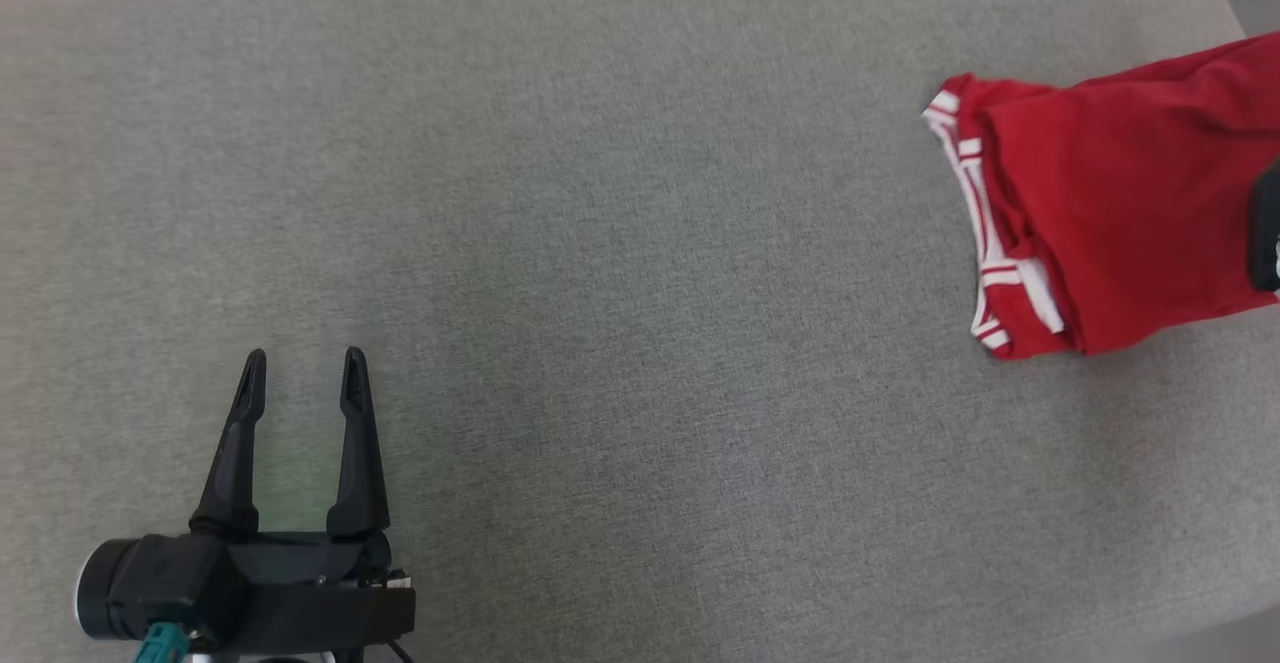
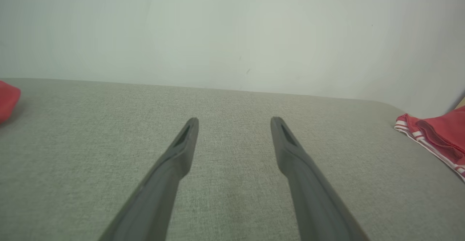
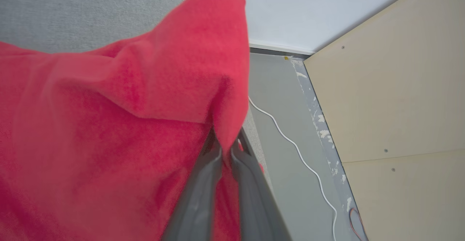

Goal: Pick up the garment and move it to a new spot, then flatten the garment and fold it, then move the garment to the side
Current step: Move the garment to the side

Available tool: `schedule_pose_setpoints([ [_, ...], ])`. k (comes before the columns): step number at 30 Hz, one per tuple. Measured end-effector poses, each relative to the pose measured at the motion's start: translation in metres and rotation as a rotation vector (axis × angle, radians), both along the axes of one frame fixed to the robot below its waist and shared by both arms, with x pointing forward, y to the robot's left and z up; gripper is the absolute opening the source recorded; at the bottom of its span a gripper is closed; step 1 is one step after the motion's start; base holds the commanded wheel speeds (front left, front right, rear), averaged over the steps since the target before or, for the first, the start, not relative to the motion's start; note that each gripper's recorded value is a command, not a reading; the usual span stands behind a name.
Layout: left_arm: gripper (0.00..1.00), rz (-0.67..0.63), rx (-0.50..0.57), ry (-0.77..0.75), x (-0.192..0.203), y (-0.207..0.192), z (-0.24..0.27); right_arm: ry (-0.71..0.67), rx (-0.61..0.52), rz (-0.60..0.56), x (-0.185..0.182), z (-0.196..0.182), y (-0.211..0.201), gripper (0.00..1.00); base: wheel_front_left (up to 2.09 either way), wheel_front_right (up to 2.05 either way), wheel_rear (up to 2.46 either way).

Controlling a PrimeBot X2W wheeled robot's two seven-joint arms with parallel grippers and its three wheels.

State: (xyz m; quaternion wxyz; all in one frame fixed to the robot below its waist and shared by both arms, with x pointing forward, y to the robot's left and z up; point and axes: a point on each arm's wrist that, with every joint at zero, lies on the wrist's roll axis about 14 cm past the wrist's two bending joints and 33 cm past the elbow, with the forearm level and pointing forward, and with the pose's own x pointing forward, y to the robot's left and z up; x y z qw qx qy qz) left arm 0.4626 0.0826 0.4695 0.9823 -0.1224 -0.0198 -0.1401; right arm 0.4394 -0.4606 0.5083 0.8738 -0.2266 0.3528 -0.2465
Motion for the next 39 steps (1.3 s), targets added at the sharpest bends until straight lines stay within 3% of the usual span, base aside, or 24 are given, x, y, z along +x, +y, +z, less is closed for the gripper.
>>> schedule_pose_setpoints([
  [8, 1.00, -0.027, -0.002, 0.053, 0.007, -0.009, -0.026, -0.007, -0.082, -0.038, -0.005, -0.001, -0.029, 0.00, 0.00, 0.00, 0.00],
  [15, 1.00, -0.041, 0.003, 0.076, 0.009, -0.012, -0.038, -0.067, -0.154, -0.005, 0.000, 0.010, -0.034, 0.00, 0.00, 0.00, 0.00],
  [16, 1.00, -0.043, 0.003, 0.077, 0.009, -0.013, -0.039, -0.070, -0.161, 0.001, 0.001, 0.010, -0.034, 0.93, 0.00, 0.00, 0.00],
  [17, 1.00, -0.046, 0.002, 0.078, 0.009, -0.014, -0.039, -0.075, -0.170, 0.006, 0.001, 0.011, -0.034, 1.00, 0.00, 0.00, 0.00],
  [25, 1.00, -0.055, -0.009, 0.063, 0.004, -0.016, -0.028, -0.202, -0.169, 0.078, 0.010, 0.025, -0.020, 1.00, 0.00, 0.00, 0.00],
  [32, 1.00, 0.015, 0.021, 0.061, -0.022, 0.006, -0.011, -0.375, -0.014, 0.206, 0.005, 0.015, 0.026, 1.00, 0.00, 0.00, 0.00],
  [39, 1.00, 0.085, 0.061, 0.043, -0.054, 0.029, 0.006, -0.543, 0.137, 0.351, -0.011, 0.012, 0.097, 1.00, 0.00, 0.00, 0.00],
])
